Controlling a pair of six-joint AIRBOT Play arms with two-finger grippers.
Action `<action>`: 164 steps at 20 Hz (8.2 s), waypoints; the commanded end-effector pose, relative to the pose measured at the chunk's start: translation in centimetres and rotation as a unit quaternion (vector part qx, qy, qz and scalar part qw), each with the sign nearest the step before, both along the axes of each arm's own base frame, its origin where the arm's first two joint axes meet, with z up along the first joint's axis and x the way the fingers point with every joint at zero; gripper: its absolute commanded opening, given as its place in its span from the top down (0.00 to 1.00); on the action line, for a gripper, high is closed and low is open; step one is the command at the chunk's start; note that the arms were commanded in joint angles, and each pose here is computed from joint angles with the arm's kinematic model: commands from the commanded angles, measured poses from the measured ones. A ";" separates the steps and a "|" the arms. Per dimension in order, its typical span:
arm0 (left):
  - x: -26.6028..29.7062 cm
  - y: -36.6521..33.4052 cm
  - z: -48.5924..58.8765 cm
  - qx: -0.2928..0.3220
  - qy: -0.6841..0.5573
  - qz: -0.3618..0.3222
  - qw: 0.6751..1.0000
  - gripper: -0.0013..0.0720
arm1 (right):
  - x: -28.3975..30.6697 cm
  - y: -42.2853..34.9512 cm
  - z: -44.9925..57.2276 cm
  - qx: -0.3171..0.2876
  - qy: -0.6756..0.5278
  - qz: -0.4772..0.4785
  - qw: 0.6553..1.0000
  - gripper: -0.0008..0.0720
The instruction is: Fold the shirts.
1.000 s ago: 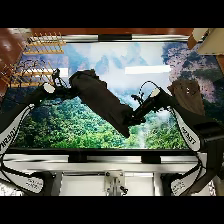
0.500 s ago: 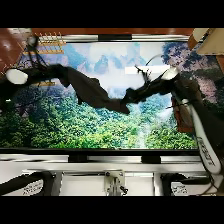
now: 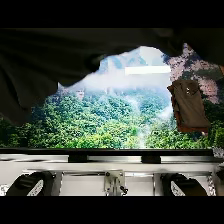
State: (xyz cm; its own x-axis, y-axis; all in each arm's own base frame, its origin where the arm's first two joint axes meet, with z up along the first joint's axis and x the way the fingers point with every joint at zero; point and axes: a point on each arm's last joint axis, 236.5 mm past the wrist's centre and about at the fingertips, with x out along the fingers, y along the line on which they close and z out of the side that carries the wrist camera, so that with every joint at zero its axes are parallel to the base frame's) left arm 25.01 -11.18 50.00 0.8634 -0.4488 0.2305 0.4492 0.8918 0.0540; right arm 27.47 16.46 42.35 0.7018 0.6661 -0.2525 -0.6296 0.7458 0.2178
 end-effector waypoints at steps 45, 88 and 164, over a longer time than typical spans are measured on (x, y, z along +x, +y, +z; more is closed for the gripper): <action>3.9 1.9 -57.9 -0.045 0.726 0.041 0.685 0.93 | 1.0 10.1 -51.6 0.079 0.639 -0.090 0.760 0.08; 13.5 15.6 -32.9 -0.018 0.507 0.174 0.844 0.93 | 19.0 -14.3 -22.4 0.101 0.187 -0.311 0.926 0.89; -8.2 7.1 7.4 0.025 -0.033 0.199 0.979 0.93 | -11.7 -9.7 14.2 -0.010 -0.364 -0.252 0.896 0.90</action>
State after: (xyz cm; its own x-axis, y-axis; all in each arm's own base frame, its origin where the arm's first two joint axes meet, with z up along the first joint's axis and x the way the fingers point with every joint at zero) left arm 22.32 -4.48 56.20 0.9511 -0.1870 0.2459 0.1581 0.9785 0.1327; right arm 23.12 7.19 54.18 0.8986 0.3266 0.2930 -0.3139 0.9451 -0.0907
